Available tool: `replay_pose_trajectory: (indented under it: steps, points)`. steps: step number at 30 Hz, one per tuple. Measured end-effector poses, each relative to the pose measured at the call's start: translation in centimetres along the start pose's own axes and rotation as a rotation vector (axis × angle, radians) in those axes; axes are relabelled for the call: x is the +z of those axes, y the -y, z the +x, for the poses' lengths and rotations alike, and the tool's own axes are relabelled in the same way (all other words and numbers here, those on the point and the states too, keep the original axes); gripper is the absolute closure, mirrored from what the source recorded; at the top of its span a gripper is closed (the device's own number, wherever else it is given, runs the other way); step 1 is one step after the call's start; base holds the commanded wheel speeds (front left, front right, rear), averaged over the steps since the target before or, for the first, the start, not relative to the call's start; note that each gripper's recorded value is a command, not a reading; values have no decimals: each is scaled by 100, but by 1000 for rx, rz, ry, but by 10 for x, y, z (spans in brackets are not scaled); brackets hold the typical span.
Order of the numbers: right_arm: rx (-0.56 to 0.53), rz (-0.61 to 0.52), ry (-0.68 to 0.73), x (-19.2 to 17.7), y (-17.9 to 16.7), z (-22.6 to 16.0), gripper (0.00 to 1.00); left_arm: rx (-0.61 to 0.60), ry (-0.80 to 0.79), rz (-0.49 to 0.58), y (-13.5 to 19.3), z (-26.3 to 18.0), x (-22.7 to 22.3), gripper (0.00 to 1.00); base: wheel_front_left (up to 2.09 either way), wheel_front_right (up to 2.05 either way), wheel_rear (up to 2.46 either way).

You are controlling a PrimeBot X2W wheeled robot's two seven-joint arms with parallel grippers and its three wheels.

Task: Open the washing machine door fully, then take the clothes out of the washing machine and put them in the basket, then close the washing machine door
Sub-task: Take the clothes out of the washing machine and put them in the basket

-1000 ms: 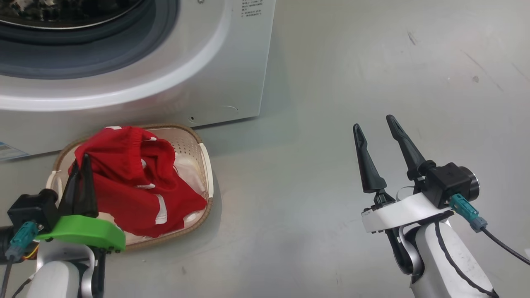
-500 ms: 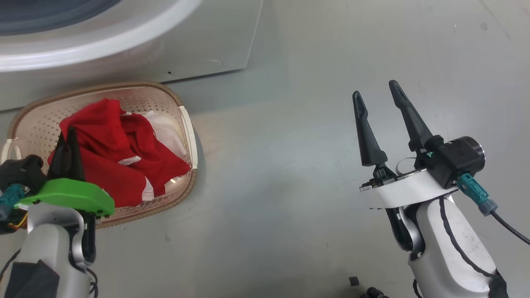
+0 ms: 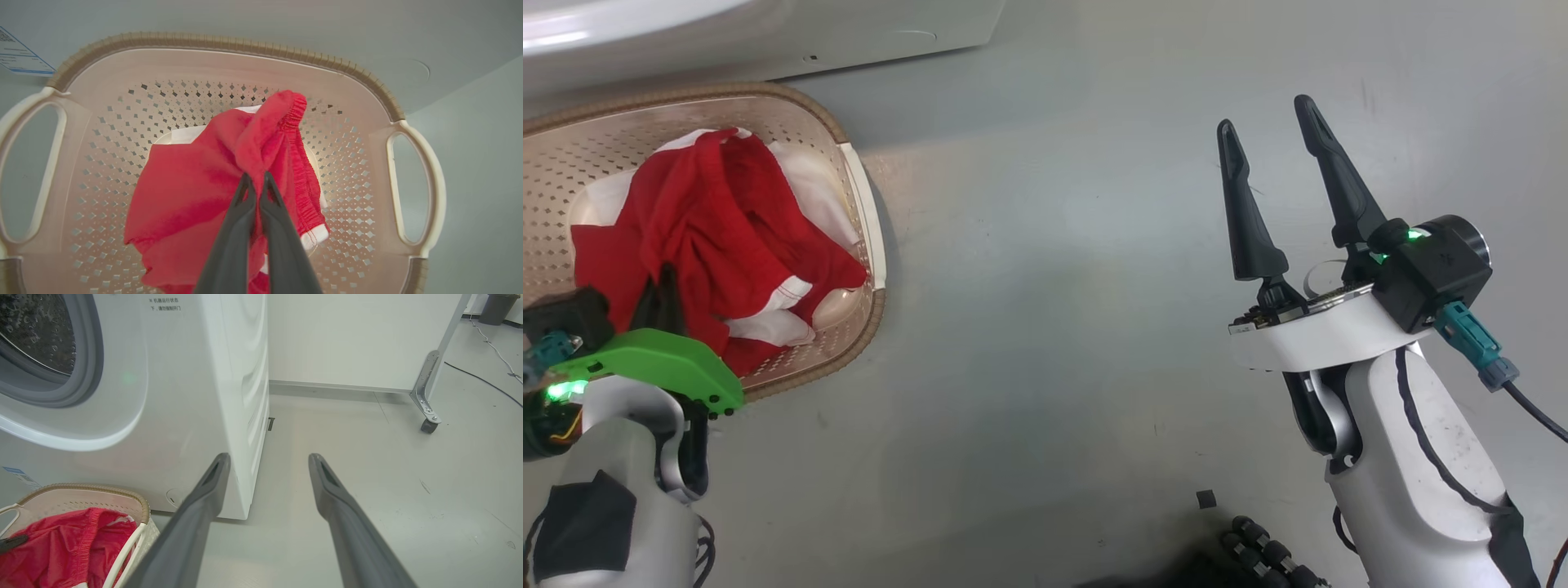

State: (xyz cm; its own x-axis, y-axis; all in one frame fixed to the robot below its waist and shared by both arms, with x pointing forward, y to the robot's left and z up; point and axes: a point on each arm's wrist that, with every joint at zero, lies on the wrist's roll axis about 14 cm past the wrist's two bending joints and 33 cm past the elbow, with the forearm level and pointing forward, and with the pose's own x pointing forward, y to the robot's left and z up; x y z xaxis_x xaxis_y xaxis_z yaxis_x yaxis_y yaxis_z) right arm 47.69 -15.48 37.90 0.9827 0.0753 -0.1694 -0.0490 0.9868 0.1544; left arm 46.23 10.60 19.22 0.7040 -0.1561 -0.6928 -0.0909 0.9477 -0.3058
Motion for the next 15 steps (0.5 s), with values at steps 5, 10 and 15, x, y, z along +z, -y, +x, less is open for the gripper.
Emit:
replay_pose_trajectory:
  steps: [5, 10, 15]
  points:
    - [4, 0, -13, -6, -1, 3, 0, 20, -60, -13, -6, 5, -17, 100, 0, 0, 0]
    - [11, 0, -11, -6, -3, 6, 0, 14, -82, -10, -6, 7, -22, 100, 0, 0, 0]
    - [17, 1, -10, -4, -5, 6, 0, 11, -124, -5, -6, 1, -32, 68, 0, 0, 0]
